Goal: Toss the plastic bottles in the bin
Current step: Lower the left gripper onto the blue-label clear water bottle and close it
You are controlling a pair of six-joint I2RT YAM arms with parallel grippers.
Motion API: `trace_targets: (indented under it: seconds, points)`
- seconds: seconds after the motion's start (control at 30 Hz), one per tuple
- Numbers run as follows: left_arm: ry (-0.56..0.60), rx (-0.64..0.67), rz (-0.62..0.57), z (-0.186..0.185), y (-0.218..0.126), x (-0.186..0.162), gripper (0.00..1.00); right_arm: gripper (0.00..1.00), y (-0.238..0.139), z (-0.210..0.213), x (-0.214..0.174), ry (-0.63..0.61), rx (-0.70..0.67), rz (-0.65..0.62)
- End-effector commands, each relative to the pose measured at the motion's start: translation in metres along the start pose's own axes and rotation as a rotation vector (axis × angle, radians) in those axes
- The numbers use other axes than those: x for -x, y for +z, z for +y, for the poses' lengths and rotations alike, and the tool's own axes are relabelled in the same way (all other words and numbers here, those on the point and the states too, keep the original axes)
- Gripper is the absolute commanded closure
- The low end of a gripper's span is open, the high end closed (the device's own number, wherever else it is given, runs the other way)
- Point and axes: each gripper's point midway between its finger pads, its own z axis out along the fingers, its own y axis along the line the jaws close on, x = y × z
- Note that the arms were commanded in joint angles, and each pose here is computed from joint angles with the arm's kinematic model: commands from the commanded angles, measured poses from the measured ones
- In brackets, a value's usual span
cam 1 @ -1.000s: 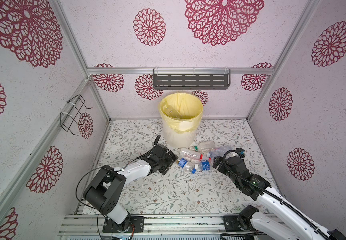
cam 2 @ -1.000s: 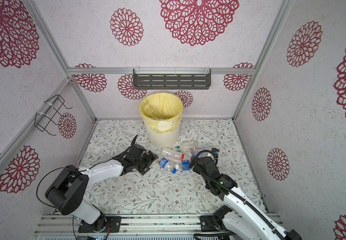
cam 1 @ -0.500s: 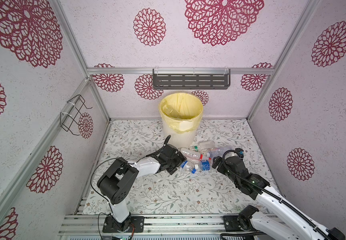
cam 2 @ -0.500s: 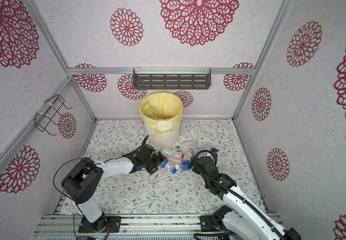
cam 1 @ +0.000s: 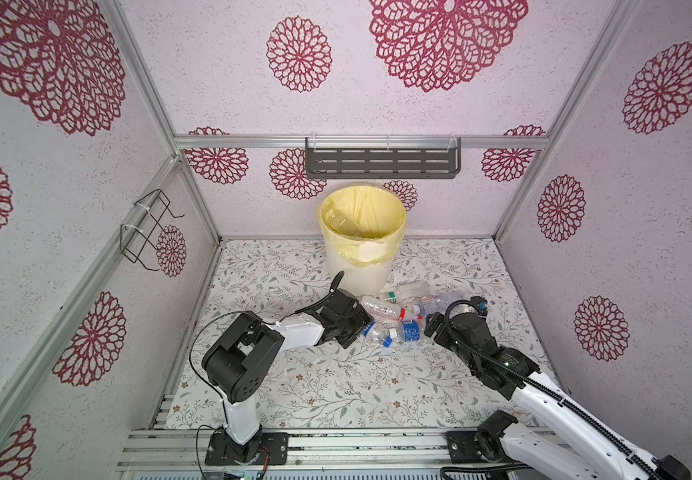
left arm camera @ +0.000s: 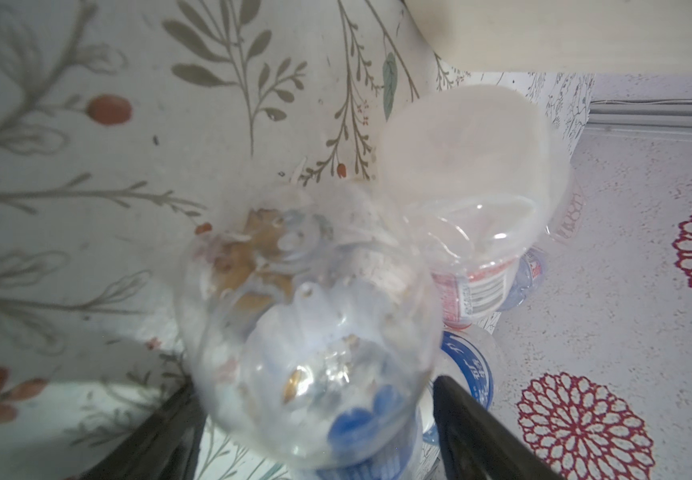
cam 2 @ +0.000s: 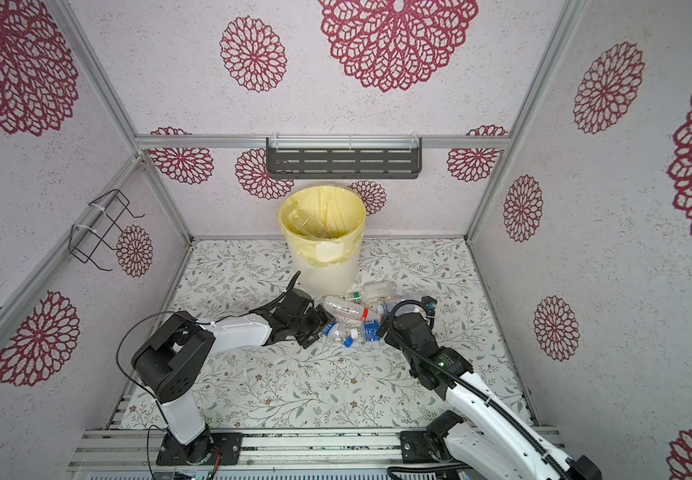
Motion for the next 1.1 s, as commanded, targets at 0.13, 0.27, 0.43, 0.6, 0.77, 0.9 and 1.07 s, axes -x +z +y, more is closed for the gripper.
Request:
trace_targets:
  seconds: [0.13,0.27,0.43,0.6,0.77,0.9,1.07]
  points:
    - [0.003,0.028,-0.017,0.009,0.012,0.003,0.22,0.01,0.0,0.001,0.005,0.023,-0.008,-0.016]
    - [-0.004,0.036,-0.01,0.013,0.016,0.002,0.37,0.01,0.0,0.001,0.005,0.026,-0.007,-0.015]
    - [-0.01,0.048,-0.019,0.02,0.015,0.003,0.46,0.01,-0.001,0.001,0.005,0.031,-0.008,-0.012]
    - [-0.004,0.05,-0.021,0.025,0.009,0.001,0.46,0.01,-0.002,0.0,0.005,0.037,-0.008,-0.016]
    - [-0.003,0.069,-0.014,0.04,0.003,-0.004,0.46,0.01,-0.002,0.0,0.007,0.037,-0.012,-0.021]
    - [-0.004,0.051,-0.021,0.044,-0.005,-0.006,0.47,0.01,-0.001,0.001,0.007,0.039,-0.015,-0.022]
    - [0.016,0.024,-0.038,0.038,-0.016,-0.004,0.48,0.01,0.003,0.001,0.005,0.048,-0.018,-0.016]
